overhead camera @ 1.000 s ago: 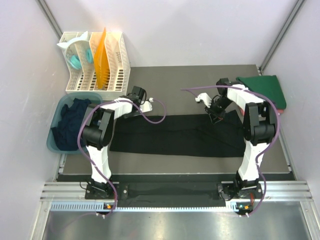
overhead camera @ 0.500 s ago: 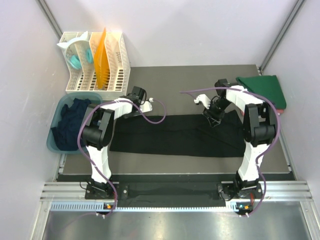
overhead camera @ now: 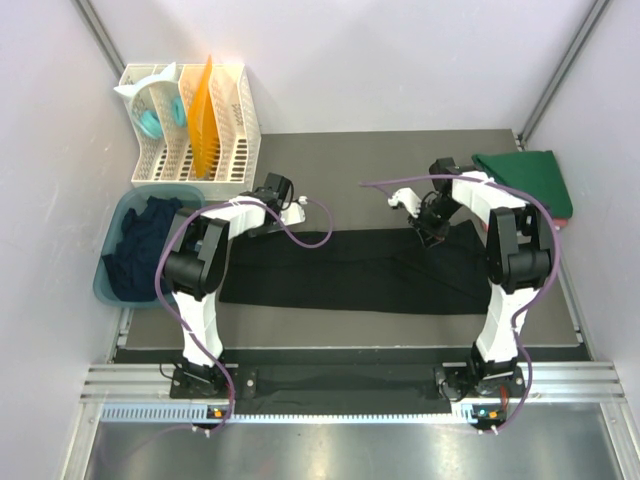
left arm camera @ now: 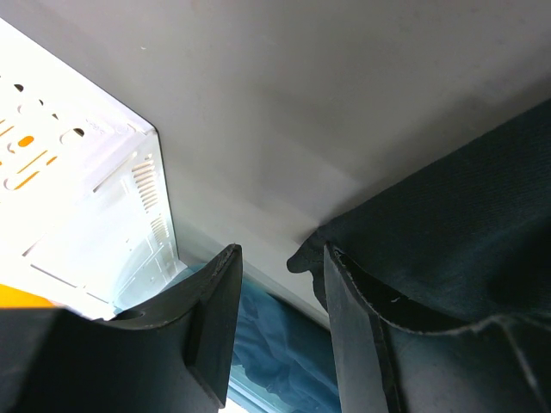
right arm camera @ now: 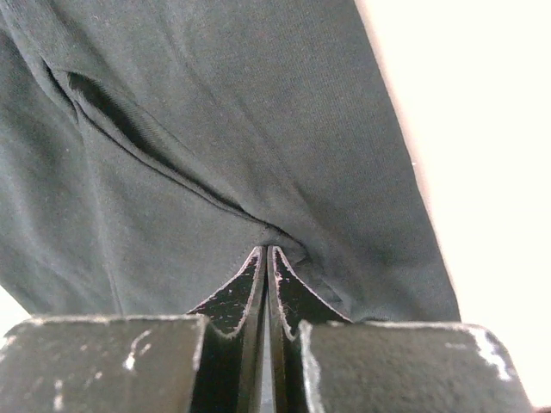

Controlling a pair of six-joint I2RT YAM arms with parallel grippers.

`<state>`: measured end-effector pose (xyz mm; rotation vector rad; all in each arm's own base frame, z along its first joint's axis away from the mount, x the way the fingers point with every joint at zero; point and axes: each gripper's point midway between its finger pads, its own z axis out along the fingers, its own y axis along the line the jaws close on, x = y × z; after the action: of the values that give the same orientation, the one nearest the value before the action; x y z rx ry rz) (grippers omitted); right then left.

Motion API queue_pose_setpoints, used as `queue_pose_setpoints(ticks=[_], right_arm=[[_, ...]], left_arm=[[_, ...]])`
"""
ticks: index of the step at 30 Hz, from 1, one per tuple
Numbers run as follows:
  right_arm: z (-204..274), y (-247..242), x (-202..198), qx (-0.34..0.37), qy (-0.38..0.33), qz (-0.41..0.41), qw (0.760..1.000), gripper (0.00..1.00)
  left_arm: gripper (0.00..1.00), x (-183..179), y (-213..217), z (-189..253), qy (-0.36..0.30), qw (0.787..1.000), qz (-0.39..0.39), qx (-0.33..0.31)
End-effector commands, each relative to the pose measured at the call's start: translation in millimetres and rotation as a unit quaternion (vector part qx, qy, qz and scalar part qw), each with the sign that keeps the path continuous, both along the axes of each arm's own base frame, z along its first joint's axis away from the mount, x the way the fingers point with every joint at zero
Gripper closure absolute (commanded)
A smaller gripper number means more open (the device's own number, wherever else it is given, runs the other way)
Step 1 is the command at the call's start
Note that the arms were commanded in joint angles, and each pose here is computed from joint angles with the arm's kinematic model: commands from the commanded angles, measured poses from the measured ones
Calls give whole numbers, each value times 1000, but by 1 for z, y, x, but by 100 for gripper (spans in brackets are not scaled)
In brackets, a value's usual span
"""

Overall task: Fold and stack the t-shirts
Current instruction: Fold the other side of the tshirt into a rectangle

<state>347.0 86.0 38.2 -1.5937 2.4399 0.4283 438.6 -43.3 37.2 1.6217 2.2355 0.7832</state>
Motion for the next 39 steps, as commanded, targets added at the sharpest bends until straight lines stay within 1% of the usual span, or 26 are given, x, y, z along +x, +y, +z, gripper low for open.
queue_pose_setpoints(ticks=[1, 3, 7, 10, 11, 12, 14, 17, 18, 20, 24, 28, 33, 34, 36, 39], right_arm=[[20, 6, 0, 7, -14, 14, 1000, 100], [32, 8, -2, 12, -20, 20, 1000, 100], [57, 16, -19, 31, -10, 38, 999, 100], [62, 19, -25, 31, -17, 44, 998, 100], [59, 17, -25, 24, -16, 43, 999, 84], [55, 16, -25, 19, -15, 40, 999, 72], [42, 11, -24, 6, -17, 39, 999, 57], [29, 11, -20, 5, -13, 33, 999, 46], [24, 12, -19, 4, -7, 29, 1000, 46], [21, 12, -10, 4, -16, 22, 1000, 45], [13, 11, 3, 7, -17, 8, 1000, 44], [10, 11, 16, 9, -18, 1, 1000, 47], [4, 14, 17, 14, -8, -3, 1000, 57], [3, 13, 17, 15, -7, -3, 1000, 62], [3, 14, 15, 15, -5, -3, 1000, 67], [8, 14, 14, 15, -7, -1, 1000, 78]], left_arm=[[52, 2, -9, 8, -16, 1000, -1, -23], [52, 3, -9, 9, -17, 1000, -2, -22], [52, 4, -10, 8, -18, 1000, -2, -23], [52, 3, -11, 5, -14, 1000, -2, -25], [52, 2, -11, 5, -14, 1000, -2, -25], [52, 2, -13, 4, -14, 1000, -3, -26], [52, 2, -14, 3, -12, 1000, -4, -26], [52, 3, -17, 4, -13, 1000, -9, -26], [52, 3, -19, 5, -13, 1000, -11, -25], [52, 5, -18, 7, -16, 1000, -12, -23], [52, 6, -19, 10, -19, 999, -16, -22], [52, 6, -20, 9, -16, 1000, -14, -23], [52, 6, -19, 10, -18, 999, -13, -24], [52, 6, -20, 9, -16, 999, -14, -23], [52, 5, -20, 9, -16, 999, -14, -23], [52, 6, -20, 7, -15, 1000, -14, -24]])
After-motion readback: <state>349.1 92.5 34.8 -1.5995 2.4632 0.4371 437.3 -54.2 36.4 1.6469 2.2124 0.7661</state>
